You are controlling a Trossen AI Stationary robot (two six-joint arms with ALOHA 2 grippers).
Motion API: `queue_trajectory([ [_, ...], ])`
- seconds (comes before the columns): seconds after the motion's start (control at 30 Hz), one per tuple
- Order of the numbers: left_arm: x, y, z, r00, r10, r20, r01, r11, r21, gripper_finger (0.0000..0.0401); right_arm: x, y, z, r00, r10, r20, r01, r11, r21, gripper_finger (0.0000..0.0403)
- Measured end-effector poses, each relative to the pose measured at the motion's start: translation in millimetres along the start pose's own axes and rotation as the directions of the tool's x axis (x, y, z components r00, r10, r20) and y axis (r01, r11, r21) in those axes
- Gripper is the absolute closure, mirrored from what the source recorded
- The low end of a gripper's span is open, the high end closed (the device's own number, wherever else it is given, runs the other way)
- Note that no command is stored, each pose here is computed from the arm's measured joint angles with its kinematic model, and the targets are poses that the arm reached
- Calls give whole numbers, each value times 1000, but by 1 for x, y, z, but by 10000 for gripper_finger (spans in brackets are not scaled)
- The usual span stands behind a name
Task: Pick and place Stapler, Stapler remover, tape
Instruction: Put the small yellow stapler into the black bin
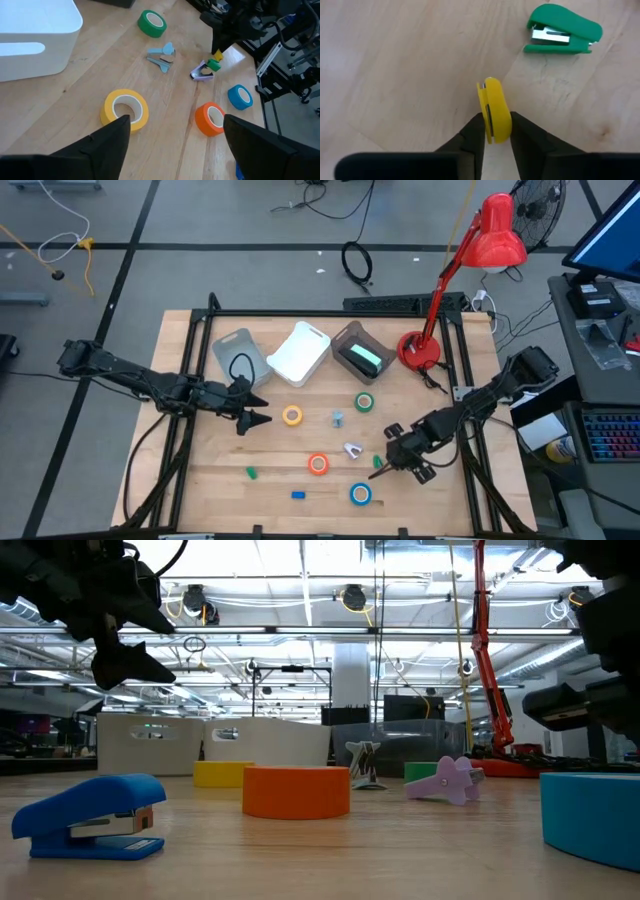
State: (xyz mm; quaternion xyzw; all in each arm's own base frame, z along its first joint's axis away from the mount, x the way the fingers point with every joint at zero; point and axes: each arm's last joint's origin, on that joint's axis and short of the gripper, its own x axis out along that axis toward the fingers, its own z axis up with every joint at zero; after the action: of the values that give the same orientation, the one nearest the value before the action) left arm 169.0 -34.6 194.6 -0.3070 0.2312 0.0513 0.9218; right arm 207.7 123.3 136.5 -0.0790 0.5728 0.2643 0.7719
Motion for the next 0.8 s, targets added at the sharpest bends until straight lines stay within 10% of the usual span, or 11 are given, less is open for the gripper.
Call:
queue_trajectory([
  [0.53,0,0,0,1000,1,2,-1,1000,8,76,-60,-18,-4,977,-59,203,23,984,175,340],
  [0.8,0,0,0,1000,2,3,-2,1000,14,89,-108,-50,-1,817,-357,453,187,907,378,338],
])
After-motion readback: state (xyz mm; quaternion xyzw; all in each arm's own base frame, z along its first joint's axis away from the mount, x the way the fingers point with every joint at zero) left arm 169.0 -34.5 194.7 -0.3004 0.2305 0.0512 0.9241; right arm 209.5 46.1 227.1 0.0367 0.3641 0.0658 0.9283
